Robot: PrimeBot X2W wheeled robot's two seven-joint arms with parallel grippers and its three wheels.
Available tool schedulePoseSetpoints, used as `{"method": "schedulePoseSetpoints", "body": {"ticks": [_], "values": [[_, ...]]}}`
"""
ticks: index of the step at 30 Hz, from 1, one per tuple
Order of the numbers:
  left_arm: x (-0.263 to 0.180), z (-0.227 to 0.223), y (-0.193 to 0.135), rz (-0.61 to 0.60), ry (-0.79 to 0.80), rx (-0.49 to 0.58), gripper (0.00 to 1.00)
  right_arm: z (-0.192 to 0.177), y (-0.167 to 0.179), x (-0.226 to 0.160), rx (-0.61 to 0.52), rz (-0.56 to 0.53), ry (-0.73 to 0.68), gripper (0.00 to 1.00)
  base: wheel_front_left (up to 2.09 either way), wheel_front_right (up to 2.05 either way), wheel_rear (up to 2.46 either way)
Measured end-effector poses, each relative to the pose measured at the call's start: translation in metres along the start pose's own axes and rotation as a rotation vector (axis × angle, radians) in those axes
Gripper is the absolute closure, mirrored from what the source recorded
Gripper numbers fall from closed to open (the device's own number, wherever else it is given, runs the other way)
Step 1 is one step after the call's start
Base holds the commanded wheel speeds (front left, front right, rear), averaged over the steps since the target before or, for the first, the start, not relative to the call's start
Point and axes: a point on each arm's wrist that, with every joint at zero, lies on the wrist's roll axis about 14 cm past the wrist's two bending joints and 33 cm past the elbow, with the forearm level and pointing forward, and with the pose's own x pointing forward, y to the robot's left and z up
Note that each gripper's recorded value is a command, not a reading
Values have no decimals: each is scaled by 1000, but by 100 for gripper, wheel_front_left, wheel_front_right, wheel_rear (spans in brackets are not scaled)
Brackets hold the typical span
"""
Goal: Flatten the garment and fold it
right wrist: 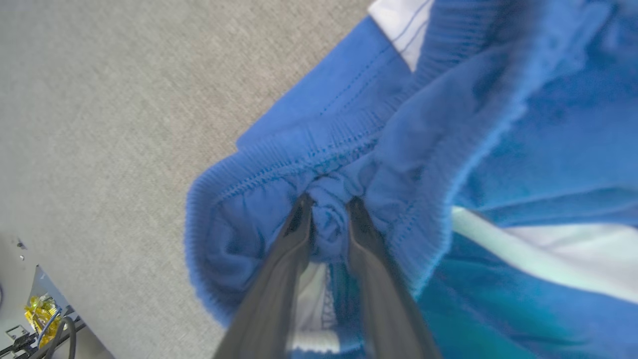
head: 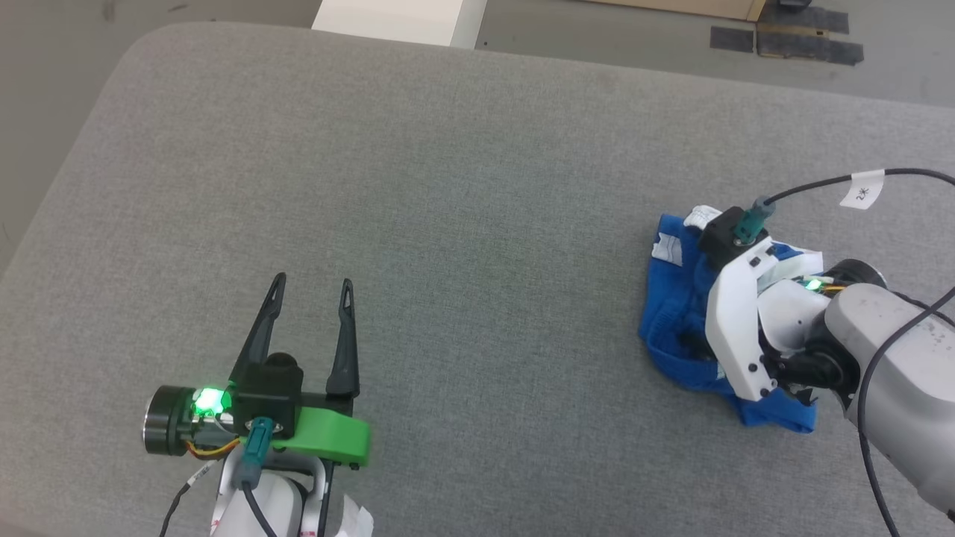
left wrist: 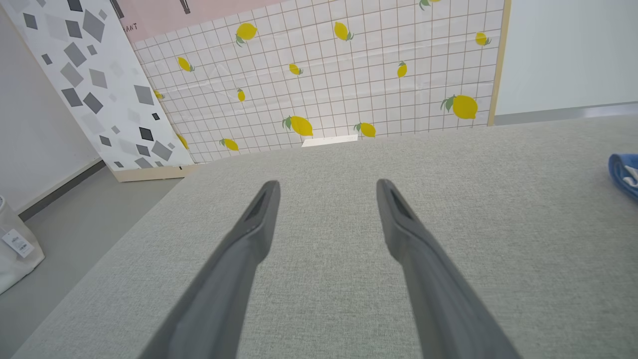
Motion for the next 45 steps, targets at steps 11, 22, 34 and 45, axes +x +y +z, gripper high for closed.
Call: {"method": "schedulePoseSetpoints", "body": {"ticks": [11,22,34,45], "values": [[-13,5,-3,-29,-15,9,0,66,-7,-81,-28,-68,-517,0,0,0,0],[-7,27,-15,-79,-87,-11,0,79,-61,-224,-84,-468,-1155,0,0,0,0],[-18,43,-26,-112,-130,-34,0,-8,-44,-258,172,-727,-1370,0,0,0,0],[-33,41,-22,-94,-121,-59,0,-60,-11,-235,262,-765,-1296,0,0,0,0]]}}
